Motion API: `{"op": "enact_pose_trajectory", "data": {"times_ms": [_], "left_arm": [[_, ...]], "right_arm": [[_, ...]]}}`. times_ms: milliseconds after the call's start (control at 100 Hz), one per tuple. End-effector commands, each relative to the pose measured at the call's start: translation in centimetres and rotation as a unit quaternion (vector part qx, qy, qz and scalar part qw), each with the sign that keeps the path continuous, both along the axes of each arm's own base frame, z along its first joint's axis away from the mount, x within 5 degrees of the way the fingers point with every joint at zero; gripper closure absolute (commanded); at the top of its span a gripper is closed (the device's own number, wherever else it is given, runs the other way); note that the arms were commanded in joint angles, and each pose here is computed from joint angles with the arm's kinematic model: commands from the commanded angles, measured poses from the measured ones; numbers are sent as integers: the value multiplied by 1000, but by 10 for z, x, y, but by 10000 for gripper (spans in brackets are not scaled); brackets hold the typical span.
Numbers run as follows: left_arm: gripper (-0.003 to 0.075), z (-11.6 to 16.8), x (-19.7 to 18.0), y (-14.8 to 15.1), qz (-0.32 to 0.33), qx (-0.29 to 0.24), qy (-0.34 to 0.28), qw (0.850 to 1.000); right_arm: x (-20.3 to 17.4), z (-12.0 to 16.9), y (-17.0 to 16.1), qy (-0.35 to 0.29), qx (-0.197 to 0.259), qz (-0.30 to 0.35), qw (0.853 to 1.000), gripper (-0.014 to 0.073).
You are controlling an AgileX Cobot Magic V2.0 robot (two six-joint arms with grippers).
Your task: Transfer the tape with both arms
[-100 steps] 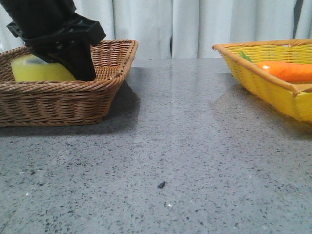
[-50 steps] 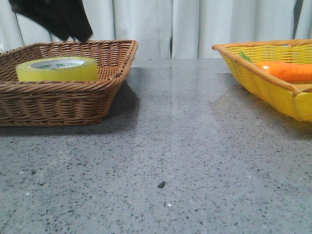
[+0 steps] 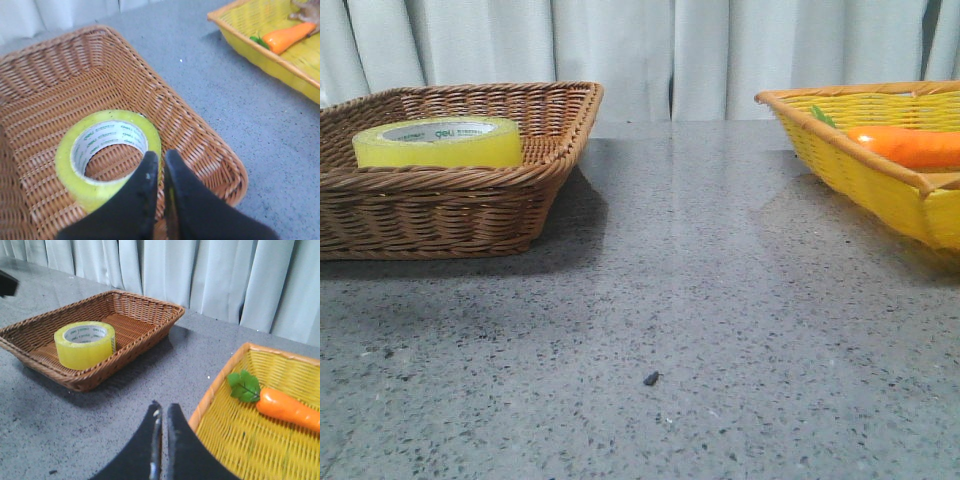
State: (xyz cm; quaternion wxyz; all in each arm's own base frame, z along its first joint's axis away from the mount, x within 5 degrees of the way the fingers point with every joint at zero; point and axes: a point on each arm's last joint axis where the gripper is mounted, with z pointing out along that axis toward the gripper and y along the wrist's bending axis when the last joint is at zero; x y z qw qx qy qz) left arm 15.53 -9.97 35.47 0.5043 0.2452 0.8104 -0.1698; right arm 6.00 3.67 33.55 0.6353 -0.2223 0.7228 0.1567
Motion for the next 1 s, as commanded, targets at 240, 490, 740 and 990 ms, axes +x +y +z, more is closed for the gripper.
{"op": "enact_pose_trajectory", "data": {"times_ms": [240,490,740,990], "left_arm": [[741,-29,-70,45,21,-91,-134,987],[741,-63,-109,68,22,-128,-194,972],[741,-79,-125,77,21,-149,-228,962],[741,-82,-124,77,20,-145,-222,964]], "right_arm": [[-4,-23,-4,-72,37,-10,997,668],[-7,-26,-7,-107,33,-14,994,668],[-7,-28,-7,-95,31,-13,995,668],[-7,-28,-7,-95,31,-13,995,668]]}}
